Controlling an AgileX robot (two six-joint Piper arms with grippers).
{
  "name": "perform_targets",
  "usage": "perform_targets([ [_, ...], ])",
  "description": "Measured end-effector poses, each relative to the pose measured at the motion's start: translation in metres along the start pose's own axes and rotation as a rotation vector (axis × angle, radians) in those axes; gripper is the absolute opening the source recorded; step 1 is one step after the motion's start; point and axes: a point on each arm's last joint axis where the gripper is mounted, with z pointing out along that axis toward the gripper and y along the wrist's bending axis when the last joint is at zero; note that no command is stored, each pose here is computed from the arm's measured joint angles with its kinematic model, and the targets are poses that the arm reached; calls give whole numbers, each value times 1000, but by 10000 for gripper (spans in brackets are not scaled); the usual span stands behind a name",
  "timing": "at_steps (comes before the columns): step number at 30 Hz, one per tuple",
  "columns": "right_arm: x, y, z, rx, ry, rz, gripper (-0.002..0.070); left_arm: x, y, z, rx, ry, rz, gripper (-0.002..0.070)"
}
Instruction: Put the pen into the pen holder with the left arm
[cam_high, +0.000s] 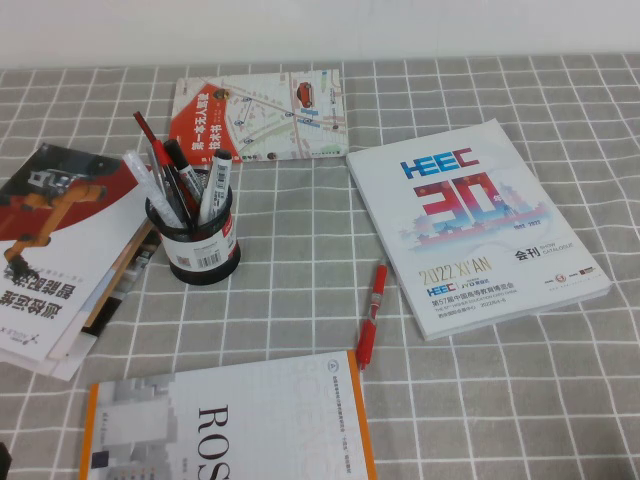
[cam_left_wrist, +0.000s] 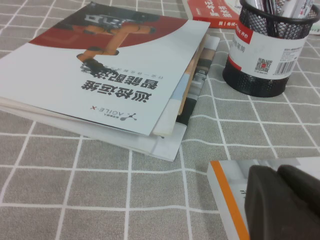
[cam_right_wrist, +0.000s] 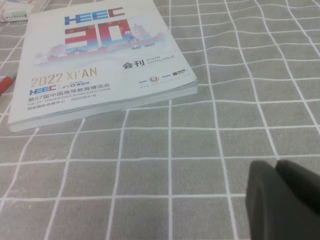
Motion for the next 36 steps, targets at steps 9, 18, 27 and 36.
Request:
perform_targets([
  [9, 0, 0, 0, 0, 0, 0, -15, 0, 0, 0, 0, 0, 0, 0],
  [18, 0, 0, 0, 0, 0, 0, -15, -2, 0, 0, 0, -17, 2, 0],
  [27, 0, 0, 0, 0, 0, 0, -15, -14, -1, -1, 16, -155, -104, 0],
  [36, 0, 0, 0, 0, 0, 0, -15, -27, -2, -4, 75, -290, -385, 0],
])
